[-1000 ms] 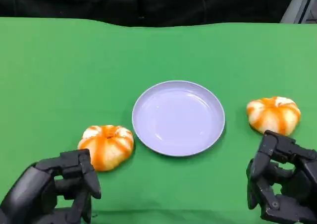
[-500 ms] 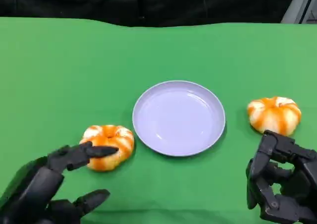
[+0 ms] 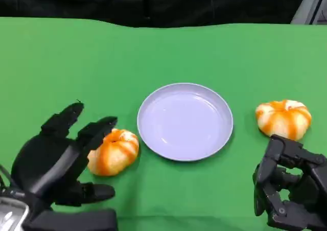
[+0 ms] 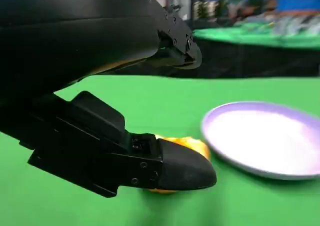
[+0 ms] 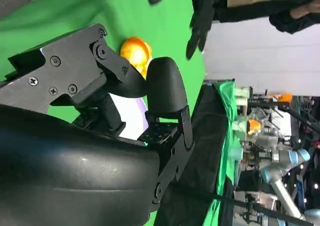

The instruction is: Grasp the bread from the table and place it into the plate.

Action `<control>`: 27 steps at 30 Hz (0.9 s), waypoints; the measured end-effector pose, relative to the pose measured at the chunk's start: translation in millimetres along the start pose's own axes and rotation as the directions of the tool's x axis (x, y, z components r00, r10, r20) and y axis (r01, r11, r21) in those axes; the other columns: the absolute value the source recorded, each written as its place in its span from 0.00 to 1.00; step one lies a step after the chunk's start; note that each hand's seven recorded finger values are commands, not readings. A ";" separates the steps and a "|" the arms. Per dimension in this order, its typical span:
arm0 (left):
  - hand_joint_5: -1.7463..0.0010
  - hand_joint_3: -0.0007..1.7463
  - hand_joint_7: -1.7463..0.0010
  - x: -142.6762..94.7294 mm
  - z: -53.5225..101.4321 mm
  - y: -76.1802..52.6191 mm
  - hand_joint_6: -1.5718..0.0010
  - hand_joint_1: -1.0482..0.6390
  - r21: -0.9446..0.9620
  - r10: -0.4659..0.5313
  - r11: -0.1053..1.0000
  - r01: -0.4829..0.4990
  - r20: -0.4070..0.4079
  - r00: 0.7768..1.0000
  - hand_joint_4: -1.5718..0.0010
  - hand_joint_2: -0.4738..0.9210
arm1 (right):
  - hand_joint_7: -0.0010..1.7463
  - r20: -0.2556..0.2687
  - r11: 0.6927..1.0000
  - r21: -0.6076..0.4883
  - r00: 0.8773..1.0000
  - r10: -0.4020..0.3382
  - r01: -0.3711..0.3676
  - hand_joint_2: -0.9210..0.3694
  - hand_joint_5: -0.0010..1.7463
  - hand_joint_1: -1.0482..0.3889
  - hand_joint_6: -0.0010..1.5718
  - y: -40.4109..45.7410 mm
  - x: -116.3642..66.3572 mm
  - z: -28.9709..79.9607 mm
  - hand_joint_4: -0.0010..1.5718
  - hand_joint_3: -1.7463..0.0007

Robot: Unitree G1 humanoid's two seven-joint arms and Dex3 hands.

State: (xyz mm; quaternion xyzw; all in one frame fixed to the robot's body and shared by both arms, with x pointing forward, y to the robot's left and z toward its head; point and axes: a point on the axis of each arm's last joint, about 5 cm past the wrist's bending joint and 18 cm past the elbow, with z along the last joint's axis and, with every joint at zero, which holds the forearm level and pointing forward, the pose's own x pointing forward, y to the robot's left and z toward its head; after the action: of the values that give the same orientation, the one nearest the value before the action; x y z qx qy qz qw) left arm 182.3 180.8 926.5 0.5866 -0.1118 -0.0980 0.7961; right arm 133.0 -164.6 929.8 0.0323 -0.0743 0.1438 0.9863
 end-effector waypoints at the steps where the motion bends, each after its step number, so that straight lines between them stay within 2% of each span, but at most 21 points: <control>1: 1.00 0.26 1.00 5.3 -1.1 -2.4 0.89 0.01 0.009 -0.015 1.000 0.015 -0.013 1.000 1.00 1.00 | 0.95 -0.002 1.000 0.001 1.000 -0.001 0.001 0.22 1.00 0.67 0.42 0.1 -0.4 -0.1 0.53 0.37; 7: 1.00 0.28 0.99 30.4 -6.2 -19.6 0.89 0.01 0.041 -0.117 0.992 0.120 -0.072 0.990 1.00 1.00 | 0.96 -0.010 1.000 0.007 1.000 0.002 -0.001 0.21 1.00 0.67 0.42 1.4 -1.4 -0.4 0.53 0.37; 15: 1.00 0.29 0.99 50.6 -7.4 -41.0 0.88 0.03 0.042 -0.178 0.982 0.183 -0.103 0.979 1.00 1.00 | 0.96 0.000 1.000 0.006 1.000 0.001 -0.001 0.21 1.00 0.65 0.41 3.7 -2.3 2.0 0.53 0.38; 27: 1.00 0.31 0.99 67.7 6.1 -58.1 0.86 0.05 0.037 -0.230 0.971 0.234 -0.088 0.969 1.00 1.00 | 0.95 0.003 1.000 0.011 1.000 0.002 -0.002 0.20 1.00 0.64 0.42 6.6 -2.9 4.2 0.52 0.39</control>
State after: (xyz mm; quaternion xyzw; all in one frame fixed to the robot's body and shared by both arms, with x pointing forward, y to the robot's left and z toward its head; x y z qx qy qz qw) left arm 243.8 138.8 877.1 0.6178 -0.0113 -0.1633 0.7691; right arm 127.8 -159.4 933.8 0.0380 -0.0748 0.1452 0.9858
